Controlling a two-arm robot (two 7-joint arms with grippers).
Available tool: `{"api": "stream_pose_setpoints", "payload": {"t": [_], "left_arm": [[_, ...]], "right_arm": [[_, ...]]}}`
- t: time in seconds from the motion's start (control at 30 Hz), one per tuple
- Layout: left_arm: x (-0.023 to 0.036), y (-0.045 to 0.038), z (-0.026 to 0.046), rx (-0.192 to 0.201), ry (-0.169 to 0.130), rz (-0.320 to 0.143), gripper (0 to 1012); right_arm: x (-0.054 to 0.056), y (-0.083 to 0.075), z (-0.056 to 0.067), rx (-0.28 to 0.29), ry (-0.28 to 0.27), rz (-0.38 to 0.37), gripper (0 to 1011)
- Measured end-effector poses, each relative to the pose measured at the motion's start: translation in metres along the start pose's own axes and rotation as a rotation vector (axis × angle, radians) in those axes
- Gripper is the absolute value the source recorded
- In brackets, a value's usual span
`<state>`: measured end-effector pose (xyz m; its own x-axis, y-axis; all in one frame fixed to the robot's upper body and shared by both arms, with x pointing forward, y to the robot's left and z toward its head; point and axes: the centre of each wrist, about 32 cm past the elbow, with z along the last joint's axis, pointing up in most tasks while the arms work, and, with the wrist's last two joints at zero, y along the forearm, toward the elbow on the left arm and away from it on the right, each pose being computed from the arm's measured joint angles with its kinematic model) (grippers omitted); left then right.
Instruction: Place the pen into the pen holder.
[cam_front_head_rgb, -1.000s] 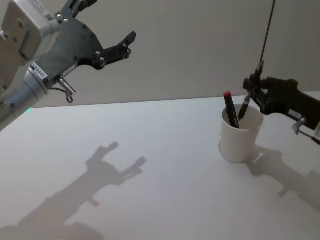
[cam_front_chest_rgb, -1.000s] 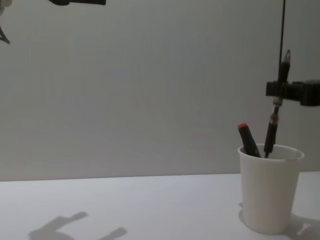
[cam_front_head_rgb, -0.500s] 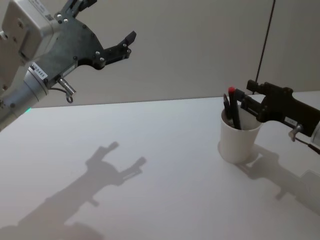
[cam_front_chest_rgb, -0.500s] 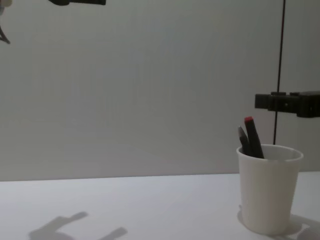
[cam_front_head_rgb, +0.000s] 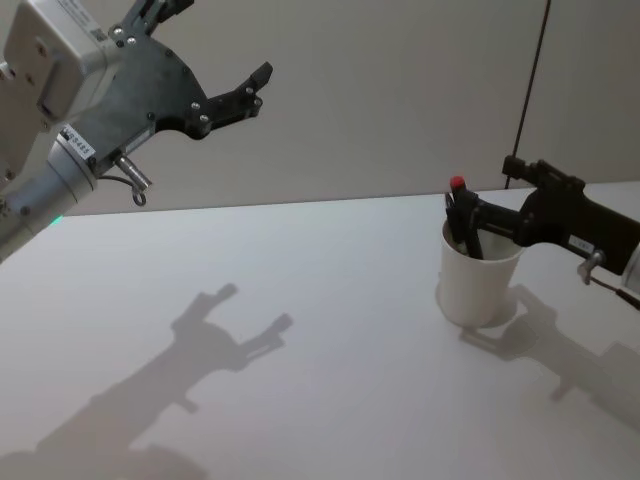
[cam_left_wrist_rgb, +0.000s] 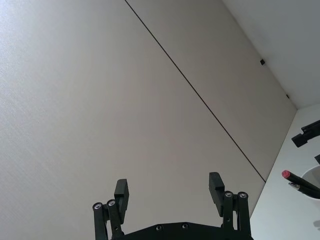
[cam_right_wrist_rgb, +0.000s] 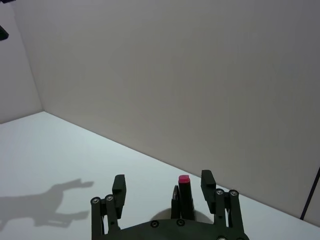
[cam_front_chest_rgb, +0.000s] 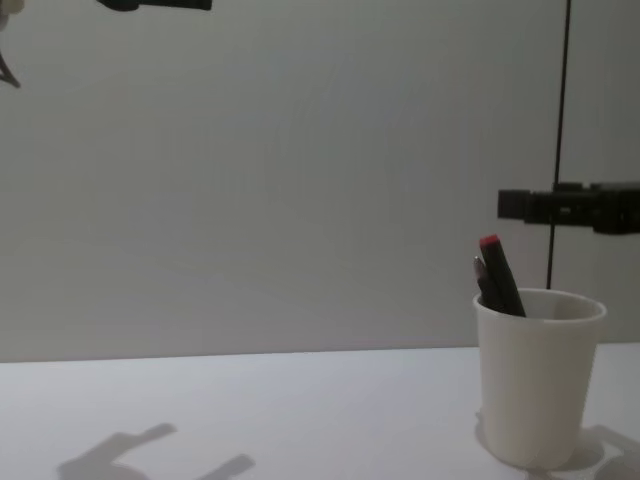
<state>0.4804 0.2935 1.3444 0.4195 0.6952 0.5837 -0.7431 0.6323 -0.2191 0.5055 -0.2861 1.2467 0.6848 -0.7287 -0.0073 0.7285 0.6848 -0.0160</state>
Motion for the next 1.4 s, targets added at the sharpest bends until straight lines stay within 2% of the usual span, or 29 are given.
{"api": "stream_pose_setpoints", "payload": {"t": [0.13,0.33,0.87,1.07,1.4], "left_arm": [[0.0,0.0,0.0,0.0,0.0,0.0,1001],[0.0,0.0,0.0,0.0,0.0,0.0,1001],[0.0,0.0,0.0,0.0,0.0,0.0,1001],[0.0,0.0,0.0,0.0,0.0,0.0,1001],[0.0,0.0,0.0,0.0,0.0,0.0,1001]], "right_arm": [[0.0,-0.003,0.007,0.026,-0.018,-0.001,998],[0.0,-0.01,0.019,0.07,-0.049,-0.008,1001],[0.003,-0.044,0.067,0.245,-0.17,-0.047,1001],[0.003,-0.051,0.078,0.28,-0.192,-0.053,1001],[0.002,-0.057,0.086,0.31,-0.212,-0.057,1001]]}}
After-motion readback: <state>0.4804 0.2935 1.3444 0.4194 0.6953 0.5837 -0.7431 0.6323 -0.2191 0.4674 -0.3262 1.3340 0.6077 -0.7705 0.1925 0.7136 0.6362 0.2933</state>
